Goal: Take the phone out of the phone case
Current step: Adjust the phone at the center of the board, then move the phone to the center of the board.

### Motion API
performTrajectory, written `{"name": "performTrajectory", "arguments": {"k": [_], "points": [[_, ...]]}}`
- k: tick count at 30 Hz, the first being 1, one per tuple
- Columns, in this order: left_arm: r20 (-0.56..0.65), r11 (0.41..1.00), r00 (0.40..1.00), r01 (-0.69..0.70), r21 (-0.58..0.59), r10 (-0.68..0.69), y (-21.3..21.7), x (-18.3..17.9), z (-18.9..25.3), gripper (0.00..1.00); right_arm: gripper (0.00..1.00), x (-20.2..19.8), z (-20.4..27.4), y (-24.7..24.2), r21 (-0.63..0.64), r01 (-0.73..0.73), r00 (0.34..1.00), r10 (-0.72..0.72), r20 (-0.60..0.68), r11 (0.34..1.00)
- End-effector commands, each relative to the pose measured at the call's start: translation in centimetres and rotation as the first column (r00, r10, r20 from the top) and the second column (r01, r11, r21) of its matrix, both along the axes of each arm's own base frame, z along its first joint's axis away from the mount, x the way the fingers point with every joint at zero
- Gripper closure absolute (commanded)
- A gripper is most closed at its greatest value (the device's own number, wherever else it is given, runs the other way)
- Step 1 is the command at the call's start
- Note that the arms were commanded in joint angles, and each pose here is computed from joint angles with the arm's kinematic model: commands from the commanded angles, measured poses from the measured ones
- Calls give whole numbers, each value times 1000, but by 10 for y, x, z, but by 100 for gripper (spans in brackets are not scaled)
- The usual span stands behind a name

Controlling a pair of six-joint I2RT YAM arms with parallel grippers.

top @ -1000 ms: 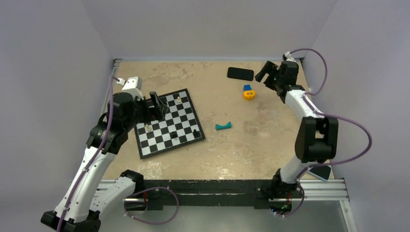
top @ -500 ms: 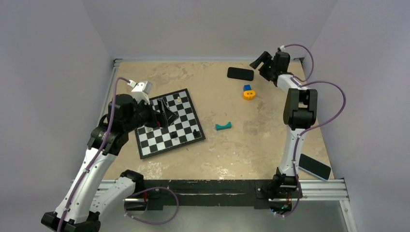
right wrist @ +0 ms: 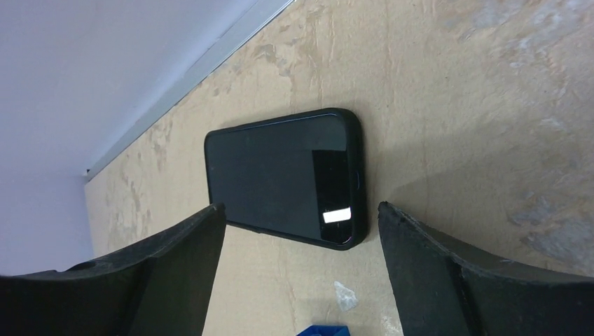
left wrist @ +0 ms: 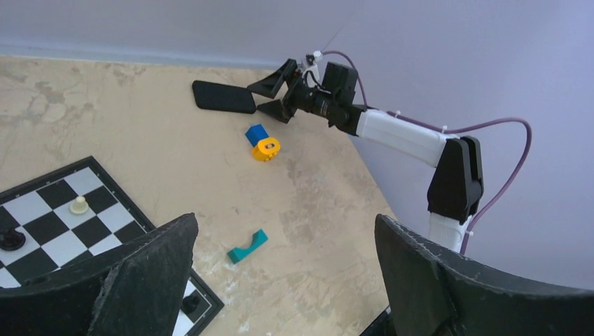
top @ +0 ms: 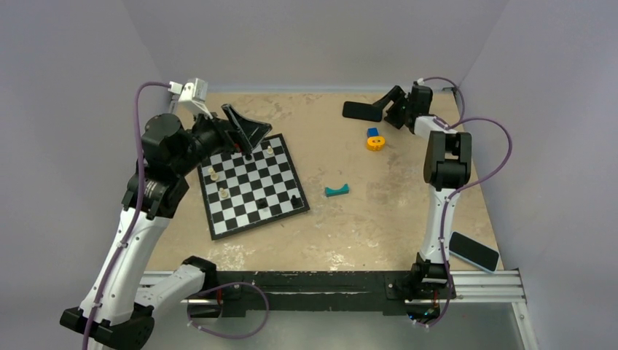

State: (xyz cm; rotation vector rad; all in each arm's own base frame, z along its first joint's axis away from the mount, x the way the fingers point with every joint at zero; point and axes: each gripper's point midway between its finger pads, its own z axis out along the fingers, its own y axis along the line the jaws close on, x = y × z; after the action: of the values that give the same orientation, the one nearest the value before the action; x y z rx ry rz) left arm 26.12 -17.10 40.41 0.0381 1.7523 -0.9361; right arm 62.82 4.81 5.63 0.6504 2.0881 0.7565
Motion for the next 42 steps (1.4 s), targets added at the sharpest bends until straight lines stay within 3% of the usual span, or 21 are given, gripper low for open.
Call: {"name": "performTrajectory", "arguments": {"k": [1,11,20,23,27,32,36,42], "points": [[104,999,994,-34,-33,37,1,12,36,0,17,8,26,16,47,-82,993,78,84,996],[167,935,957,-271,228,236,47,42,-9,1,18,-16,41,63,-11,-220,969,220,116,975],[220,890,930,-351,291,295,69,38,-22,1,20,-64,57,153,-37,-389,910,391,136,920],[209,889,933,-347,299,294,68,41,-25,1,20,-73,63,148,-137,-351,923,367,117,926],[197,904,942,-321,283,273,62,39,-25,1,16,-60,59,111,-327,-222,965,255,61,919],[176,929,958,-266,256,226,50,38,-27,1,9,-28,46,90,-428,-148,986,169,11,891],[158,935,965,-246,257,210,46,42,-32,1,3,1,39,87,-474,-129,988,152,10,871],[135,939,971,-226,259,196,41,45,-38,1,2,23,29,97,-451,-159,985,173,-11,878]]}}
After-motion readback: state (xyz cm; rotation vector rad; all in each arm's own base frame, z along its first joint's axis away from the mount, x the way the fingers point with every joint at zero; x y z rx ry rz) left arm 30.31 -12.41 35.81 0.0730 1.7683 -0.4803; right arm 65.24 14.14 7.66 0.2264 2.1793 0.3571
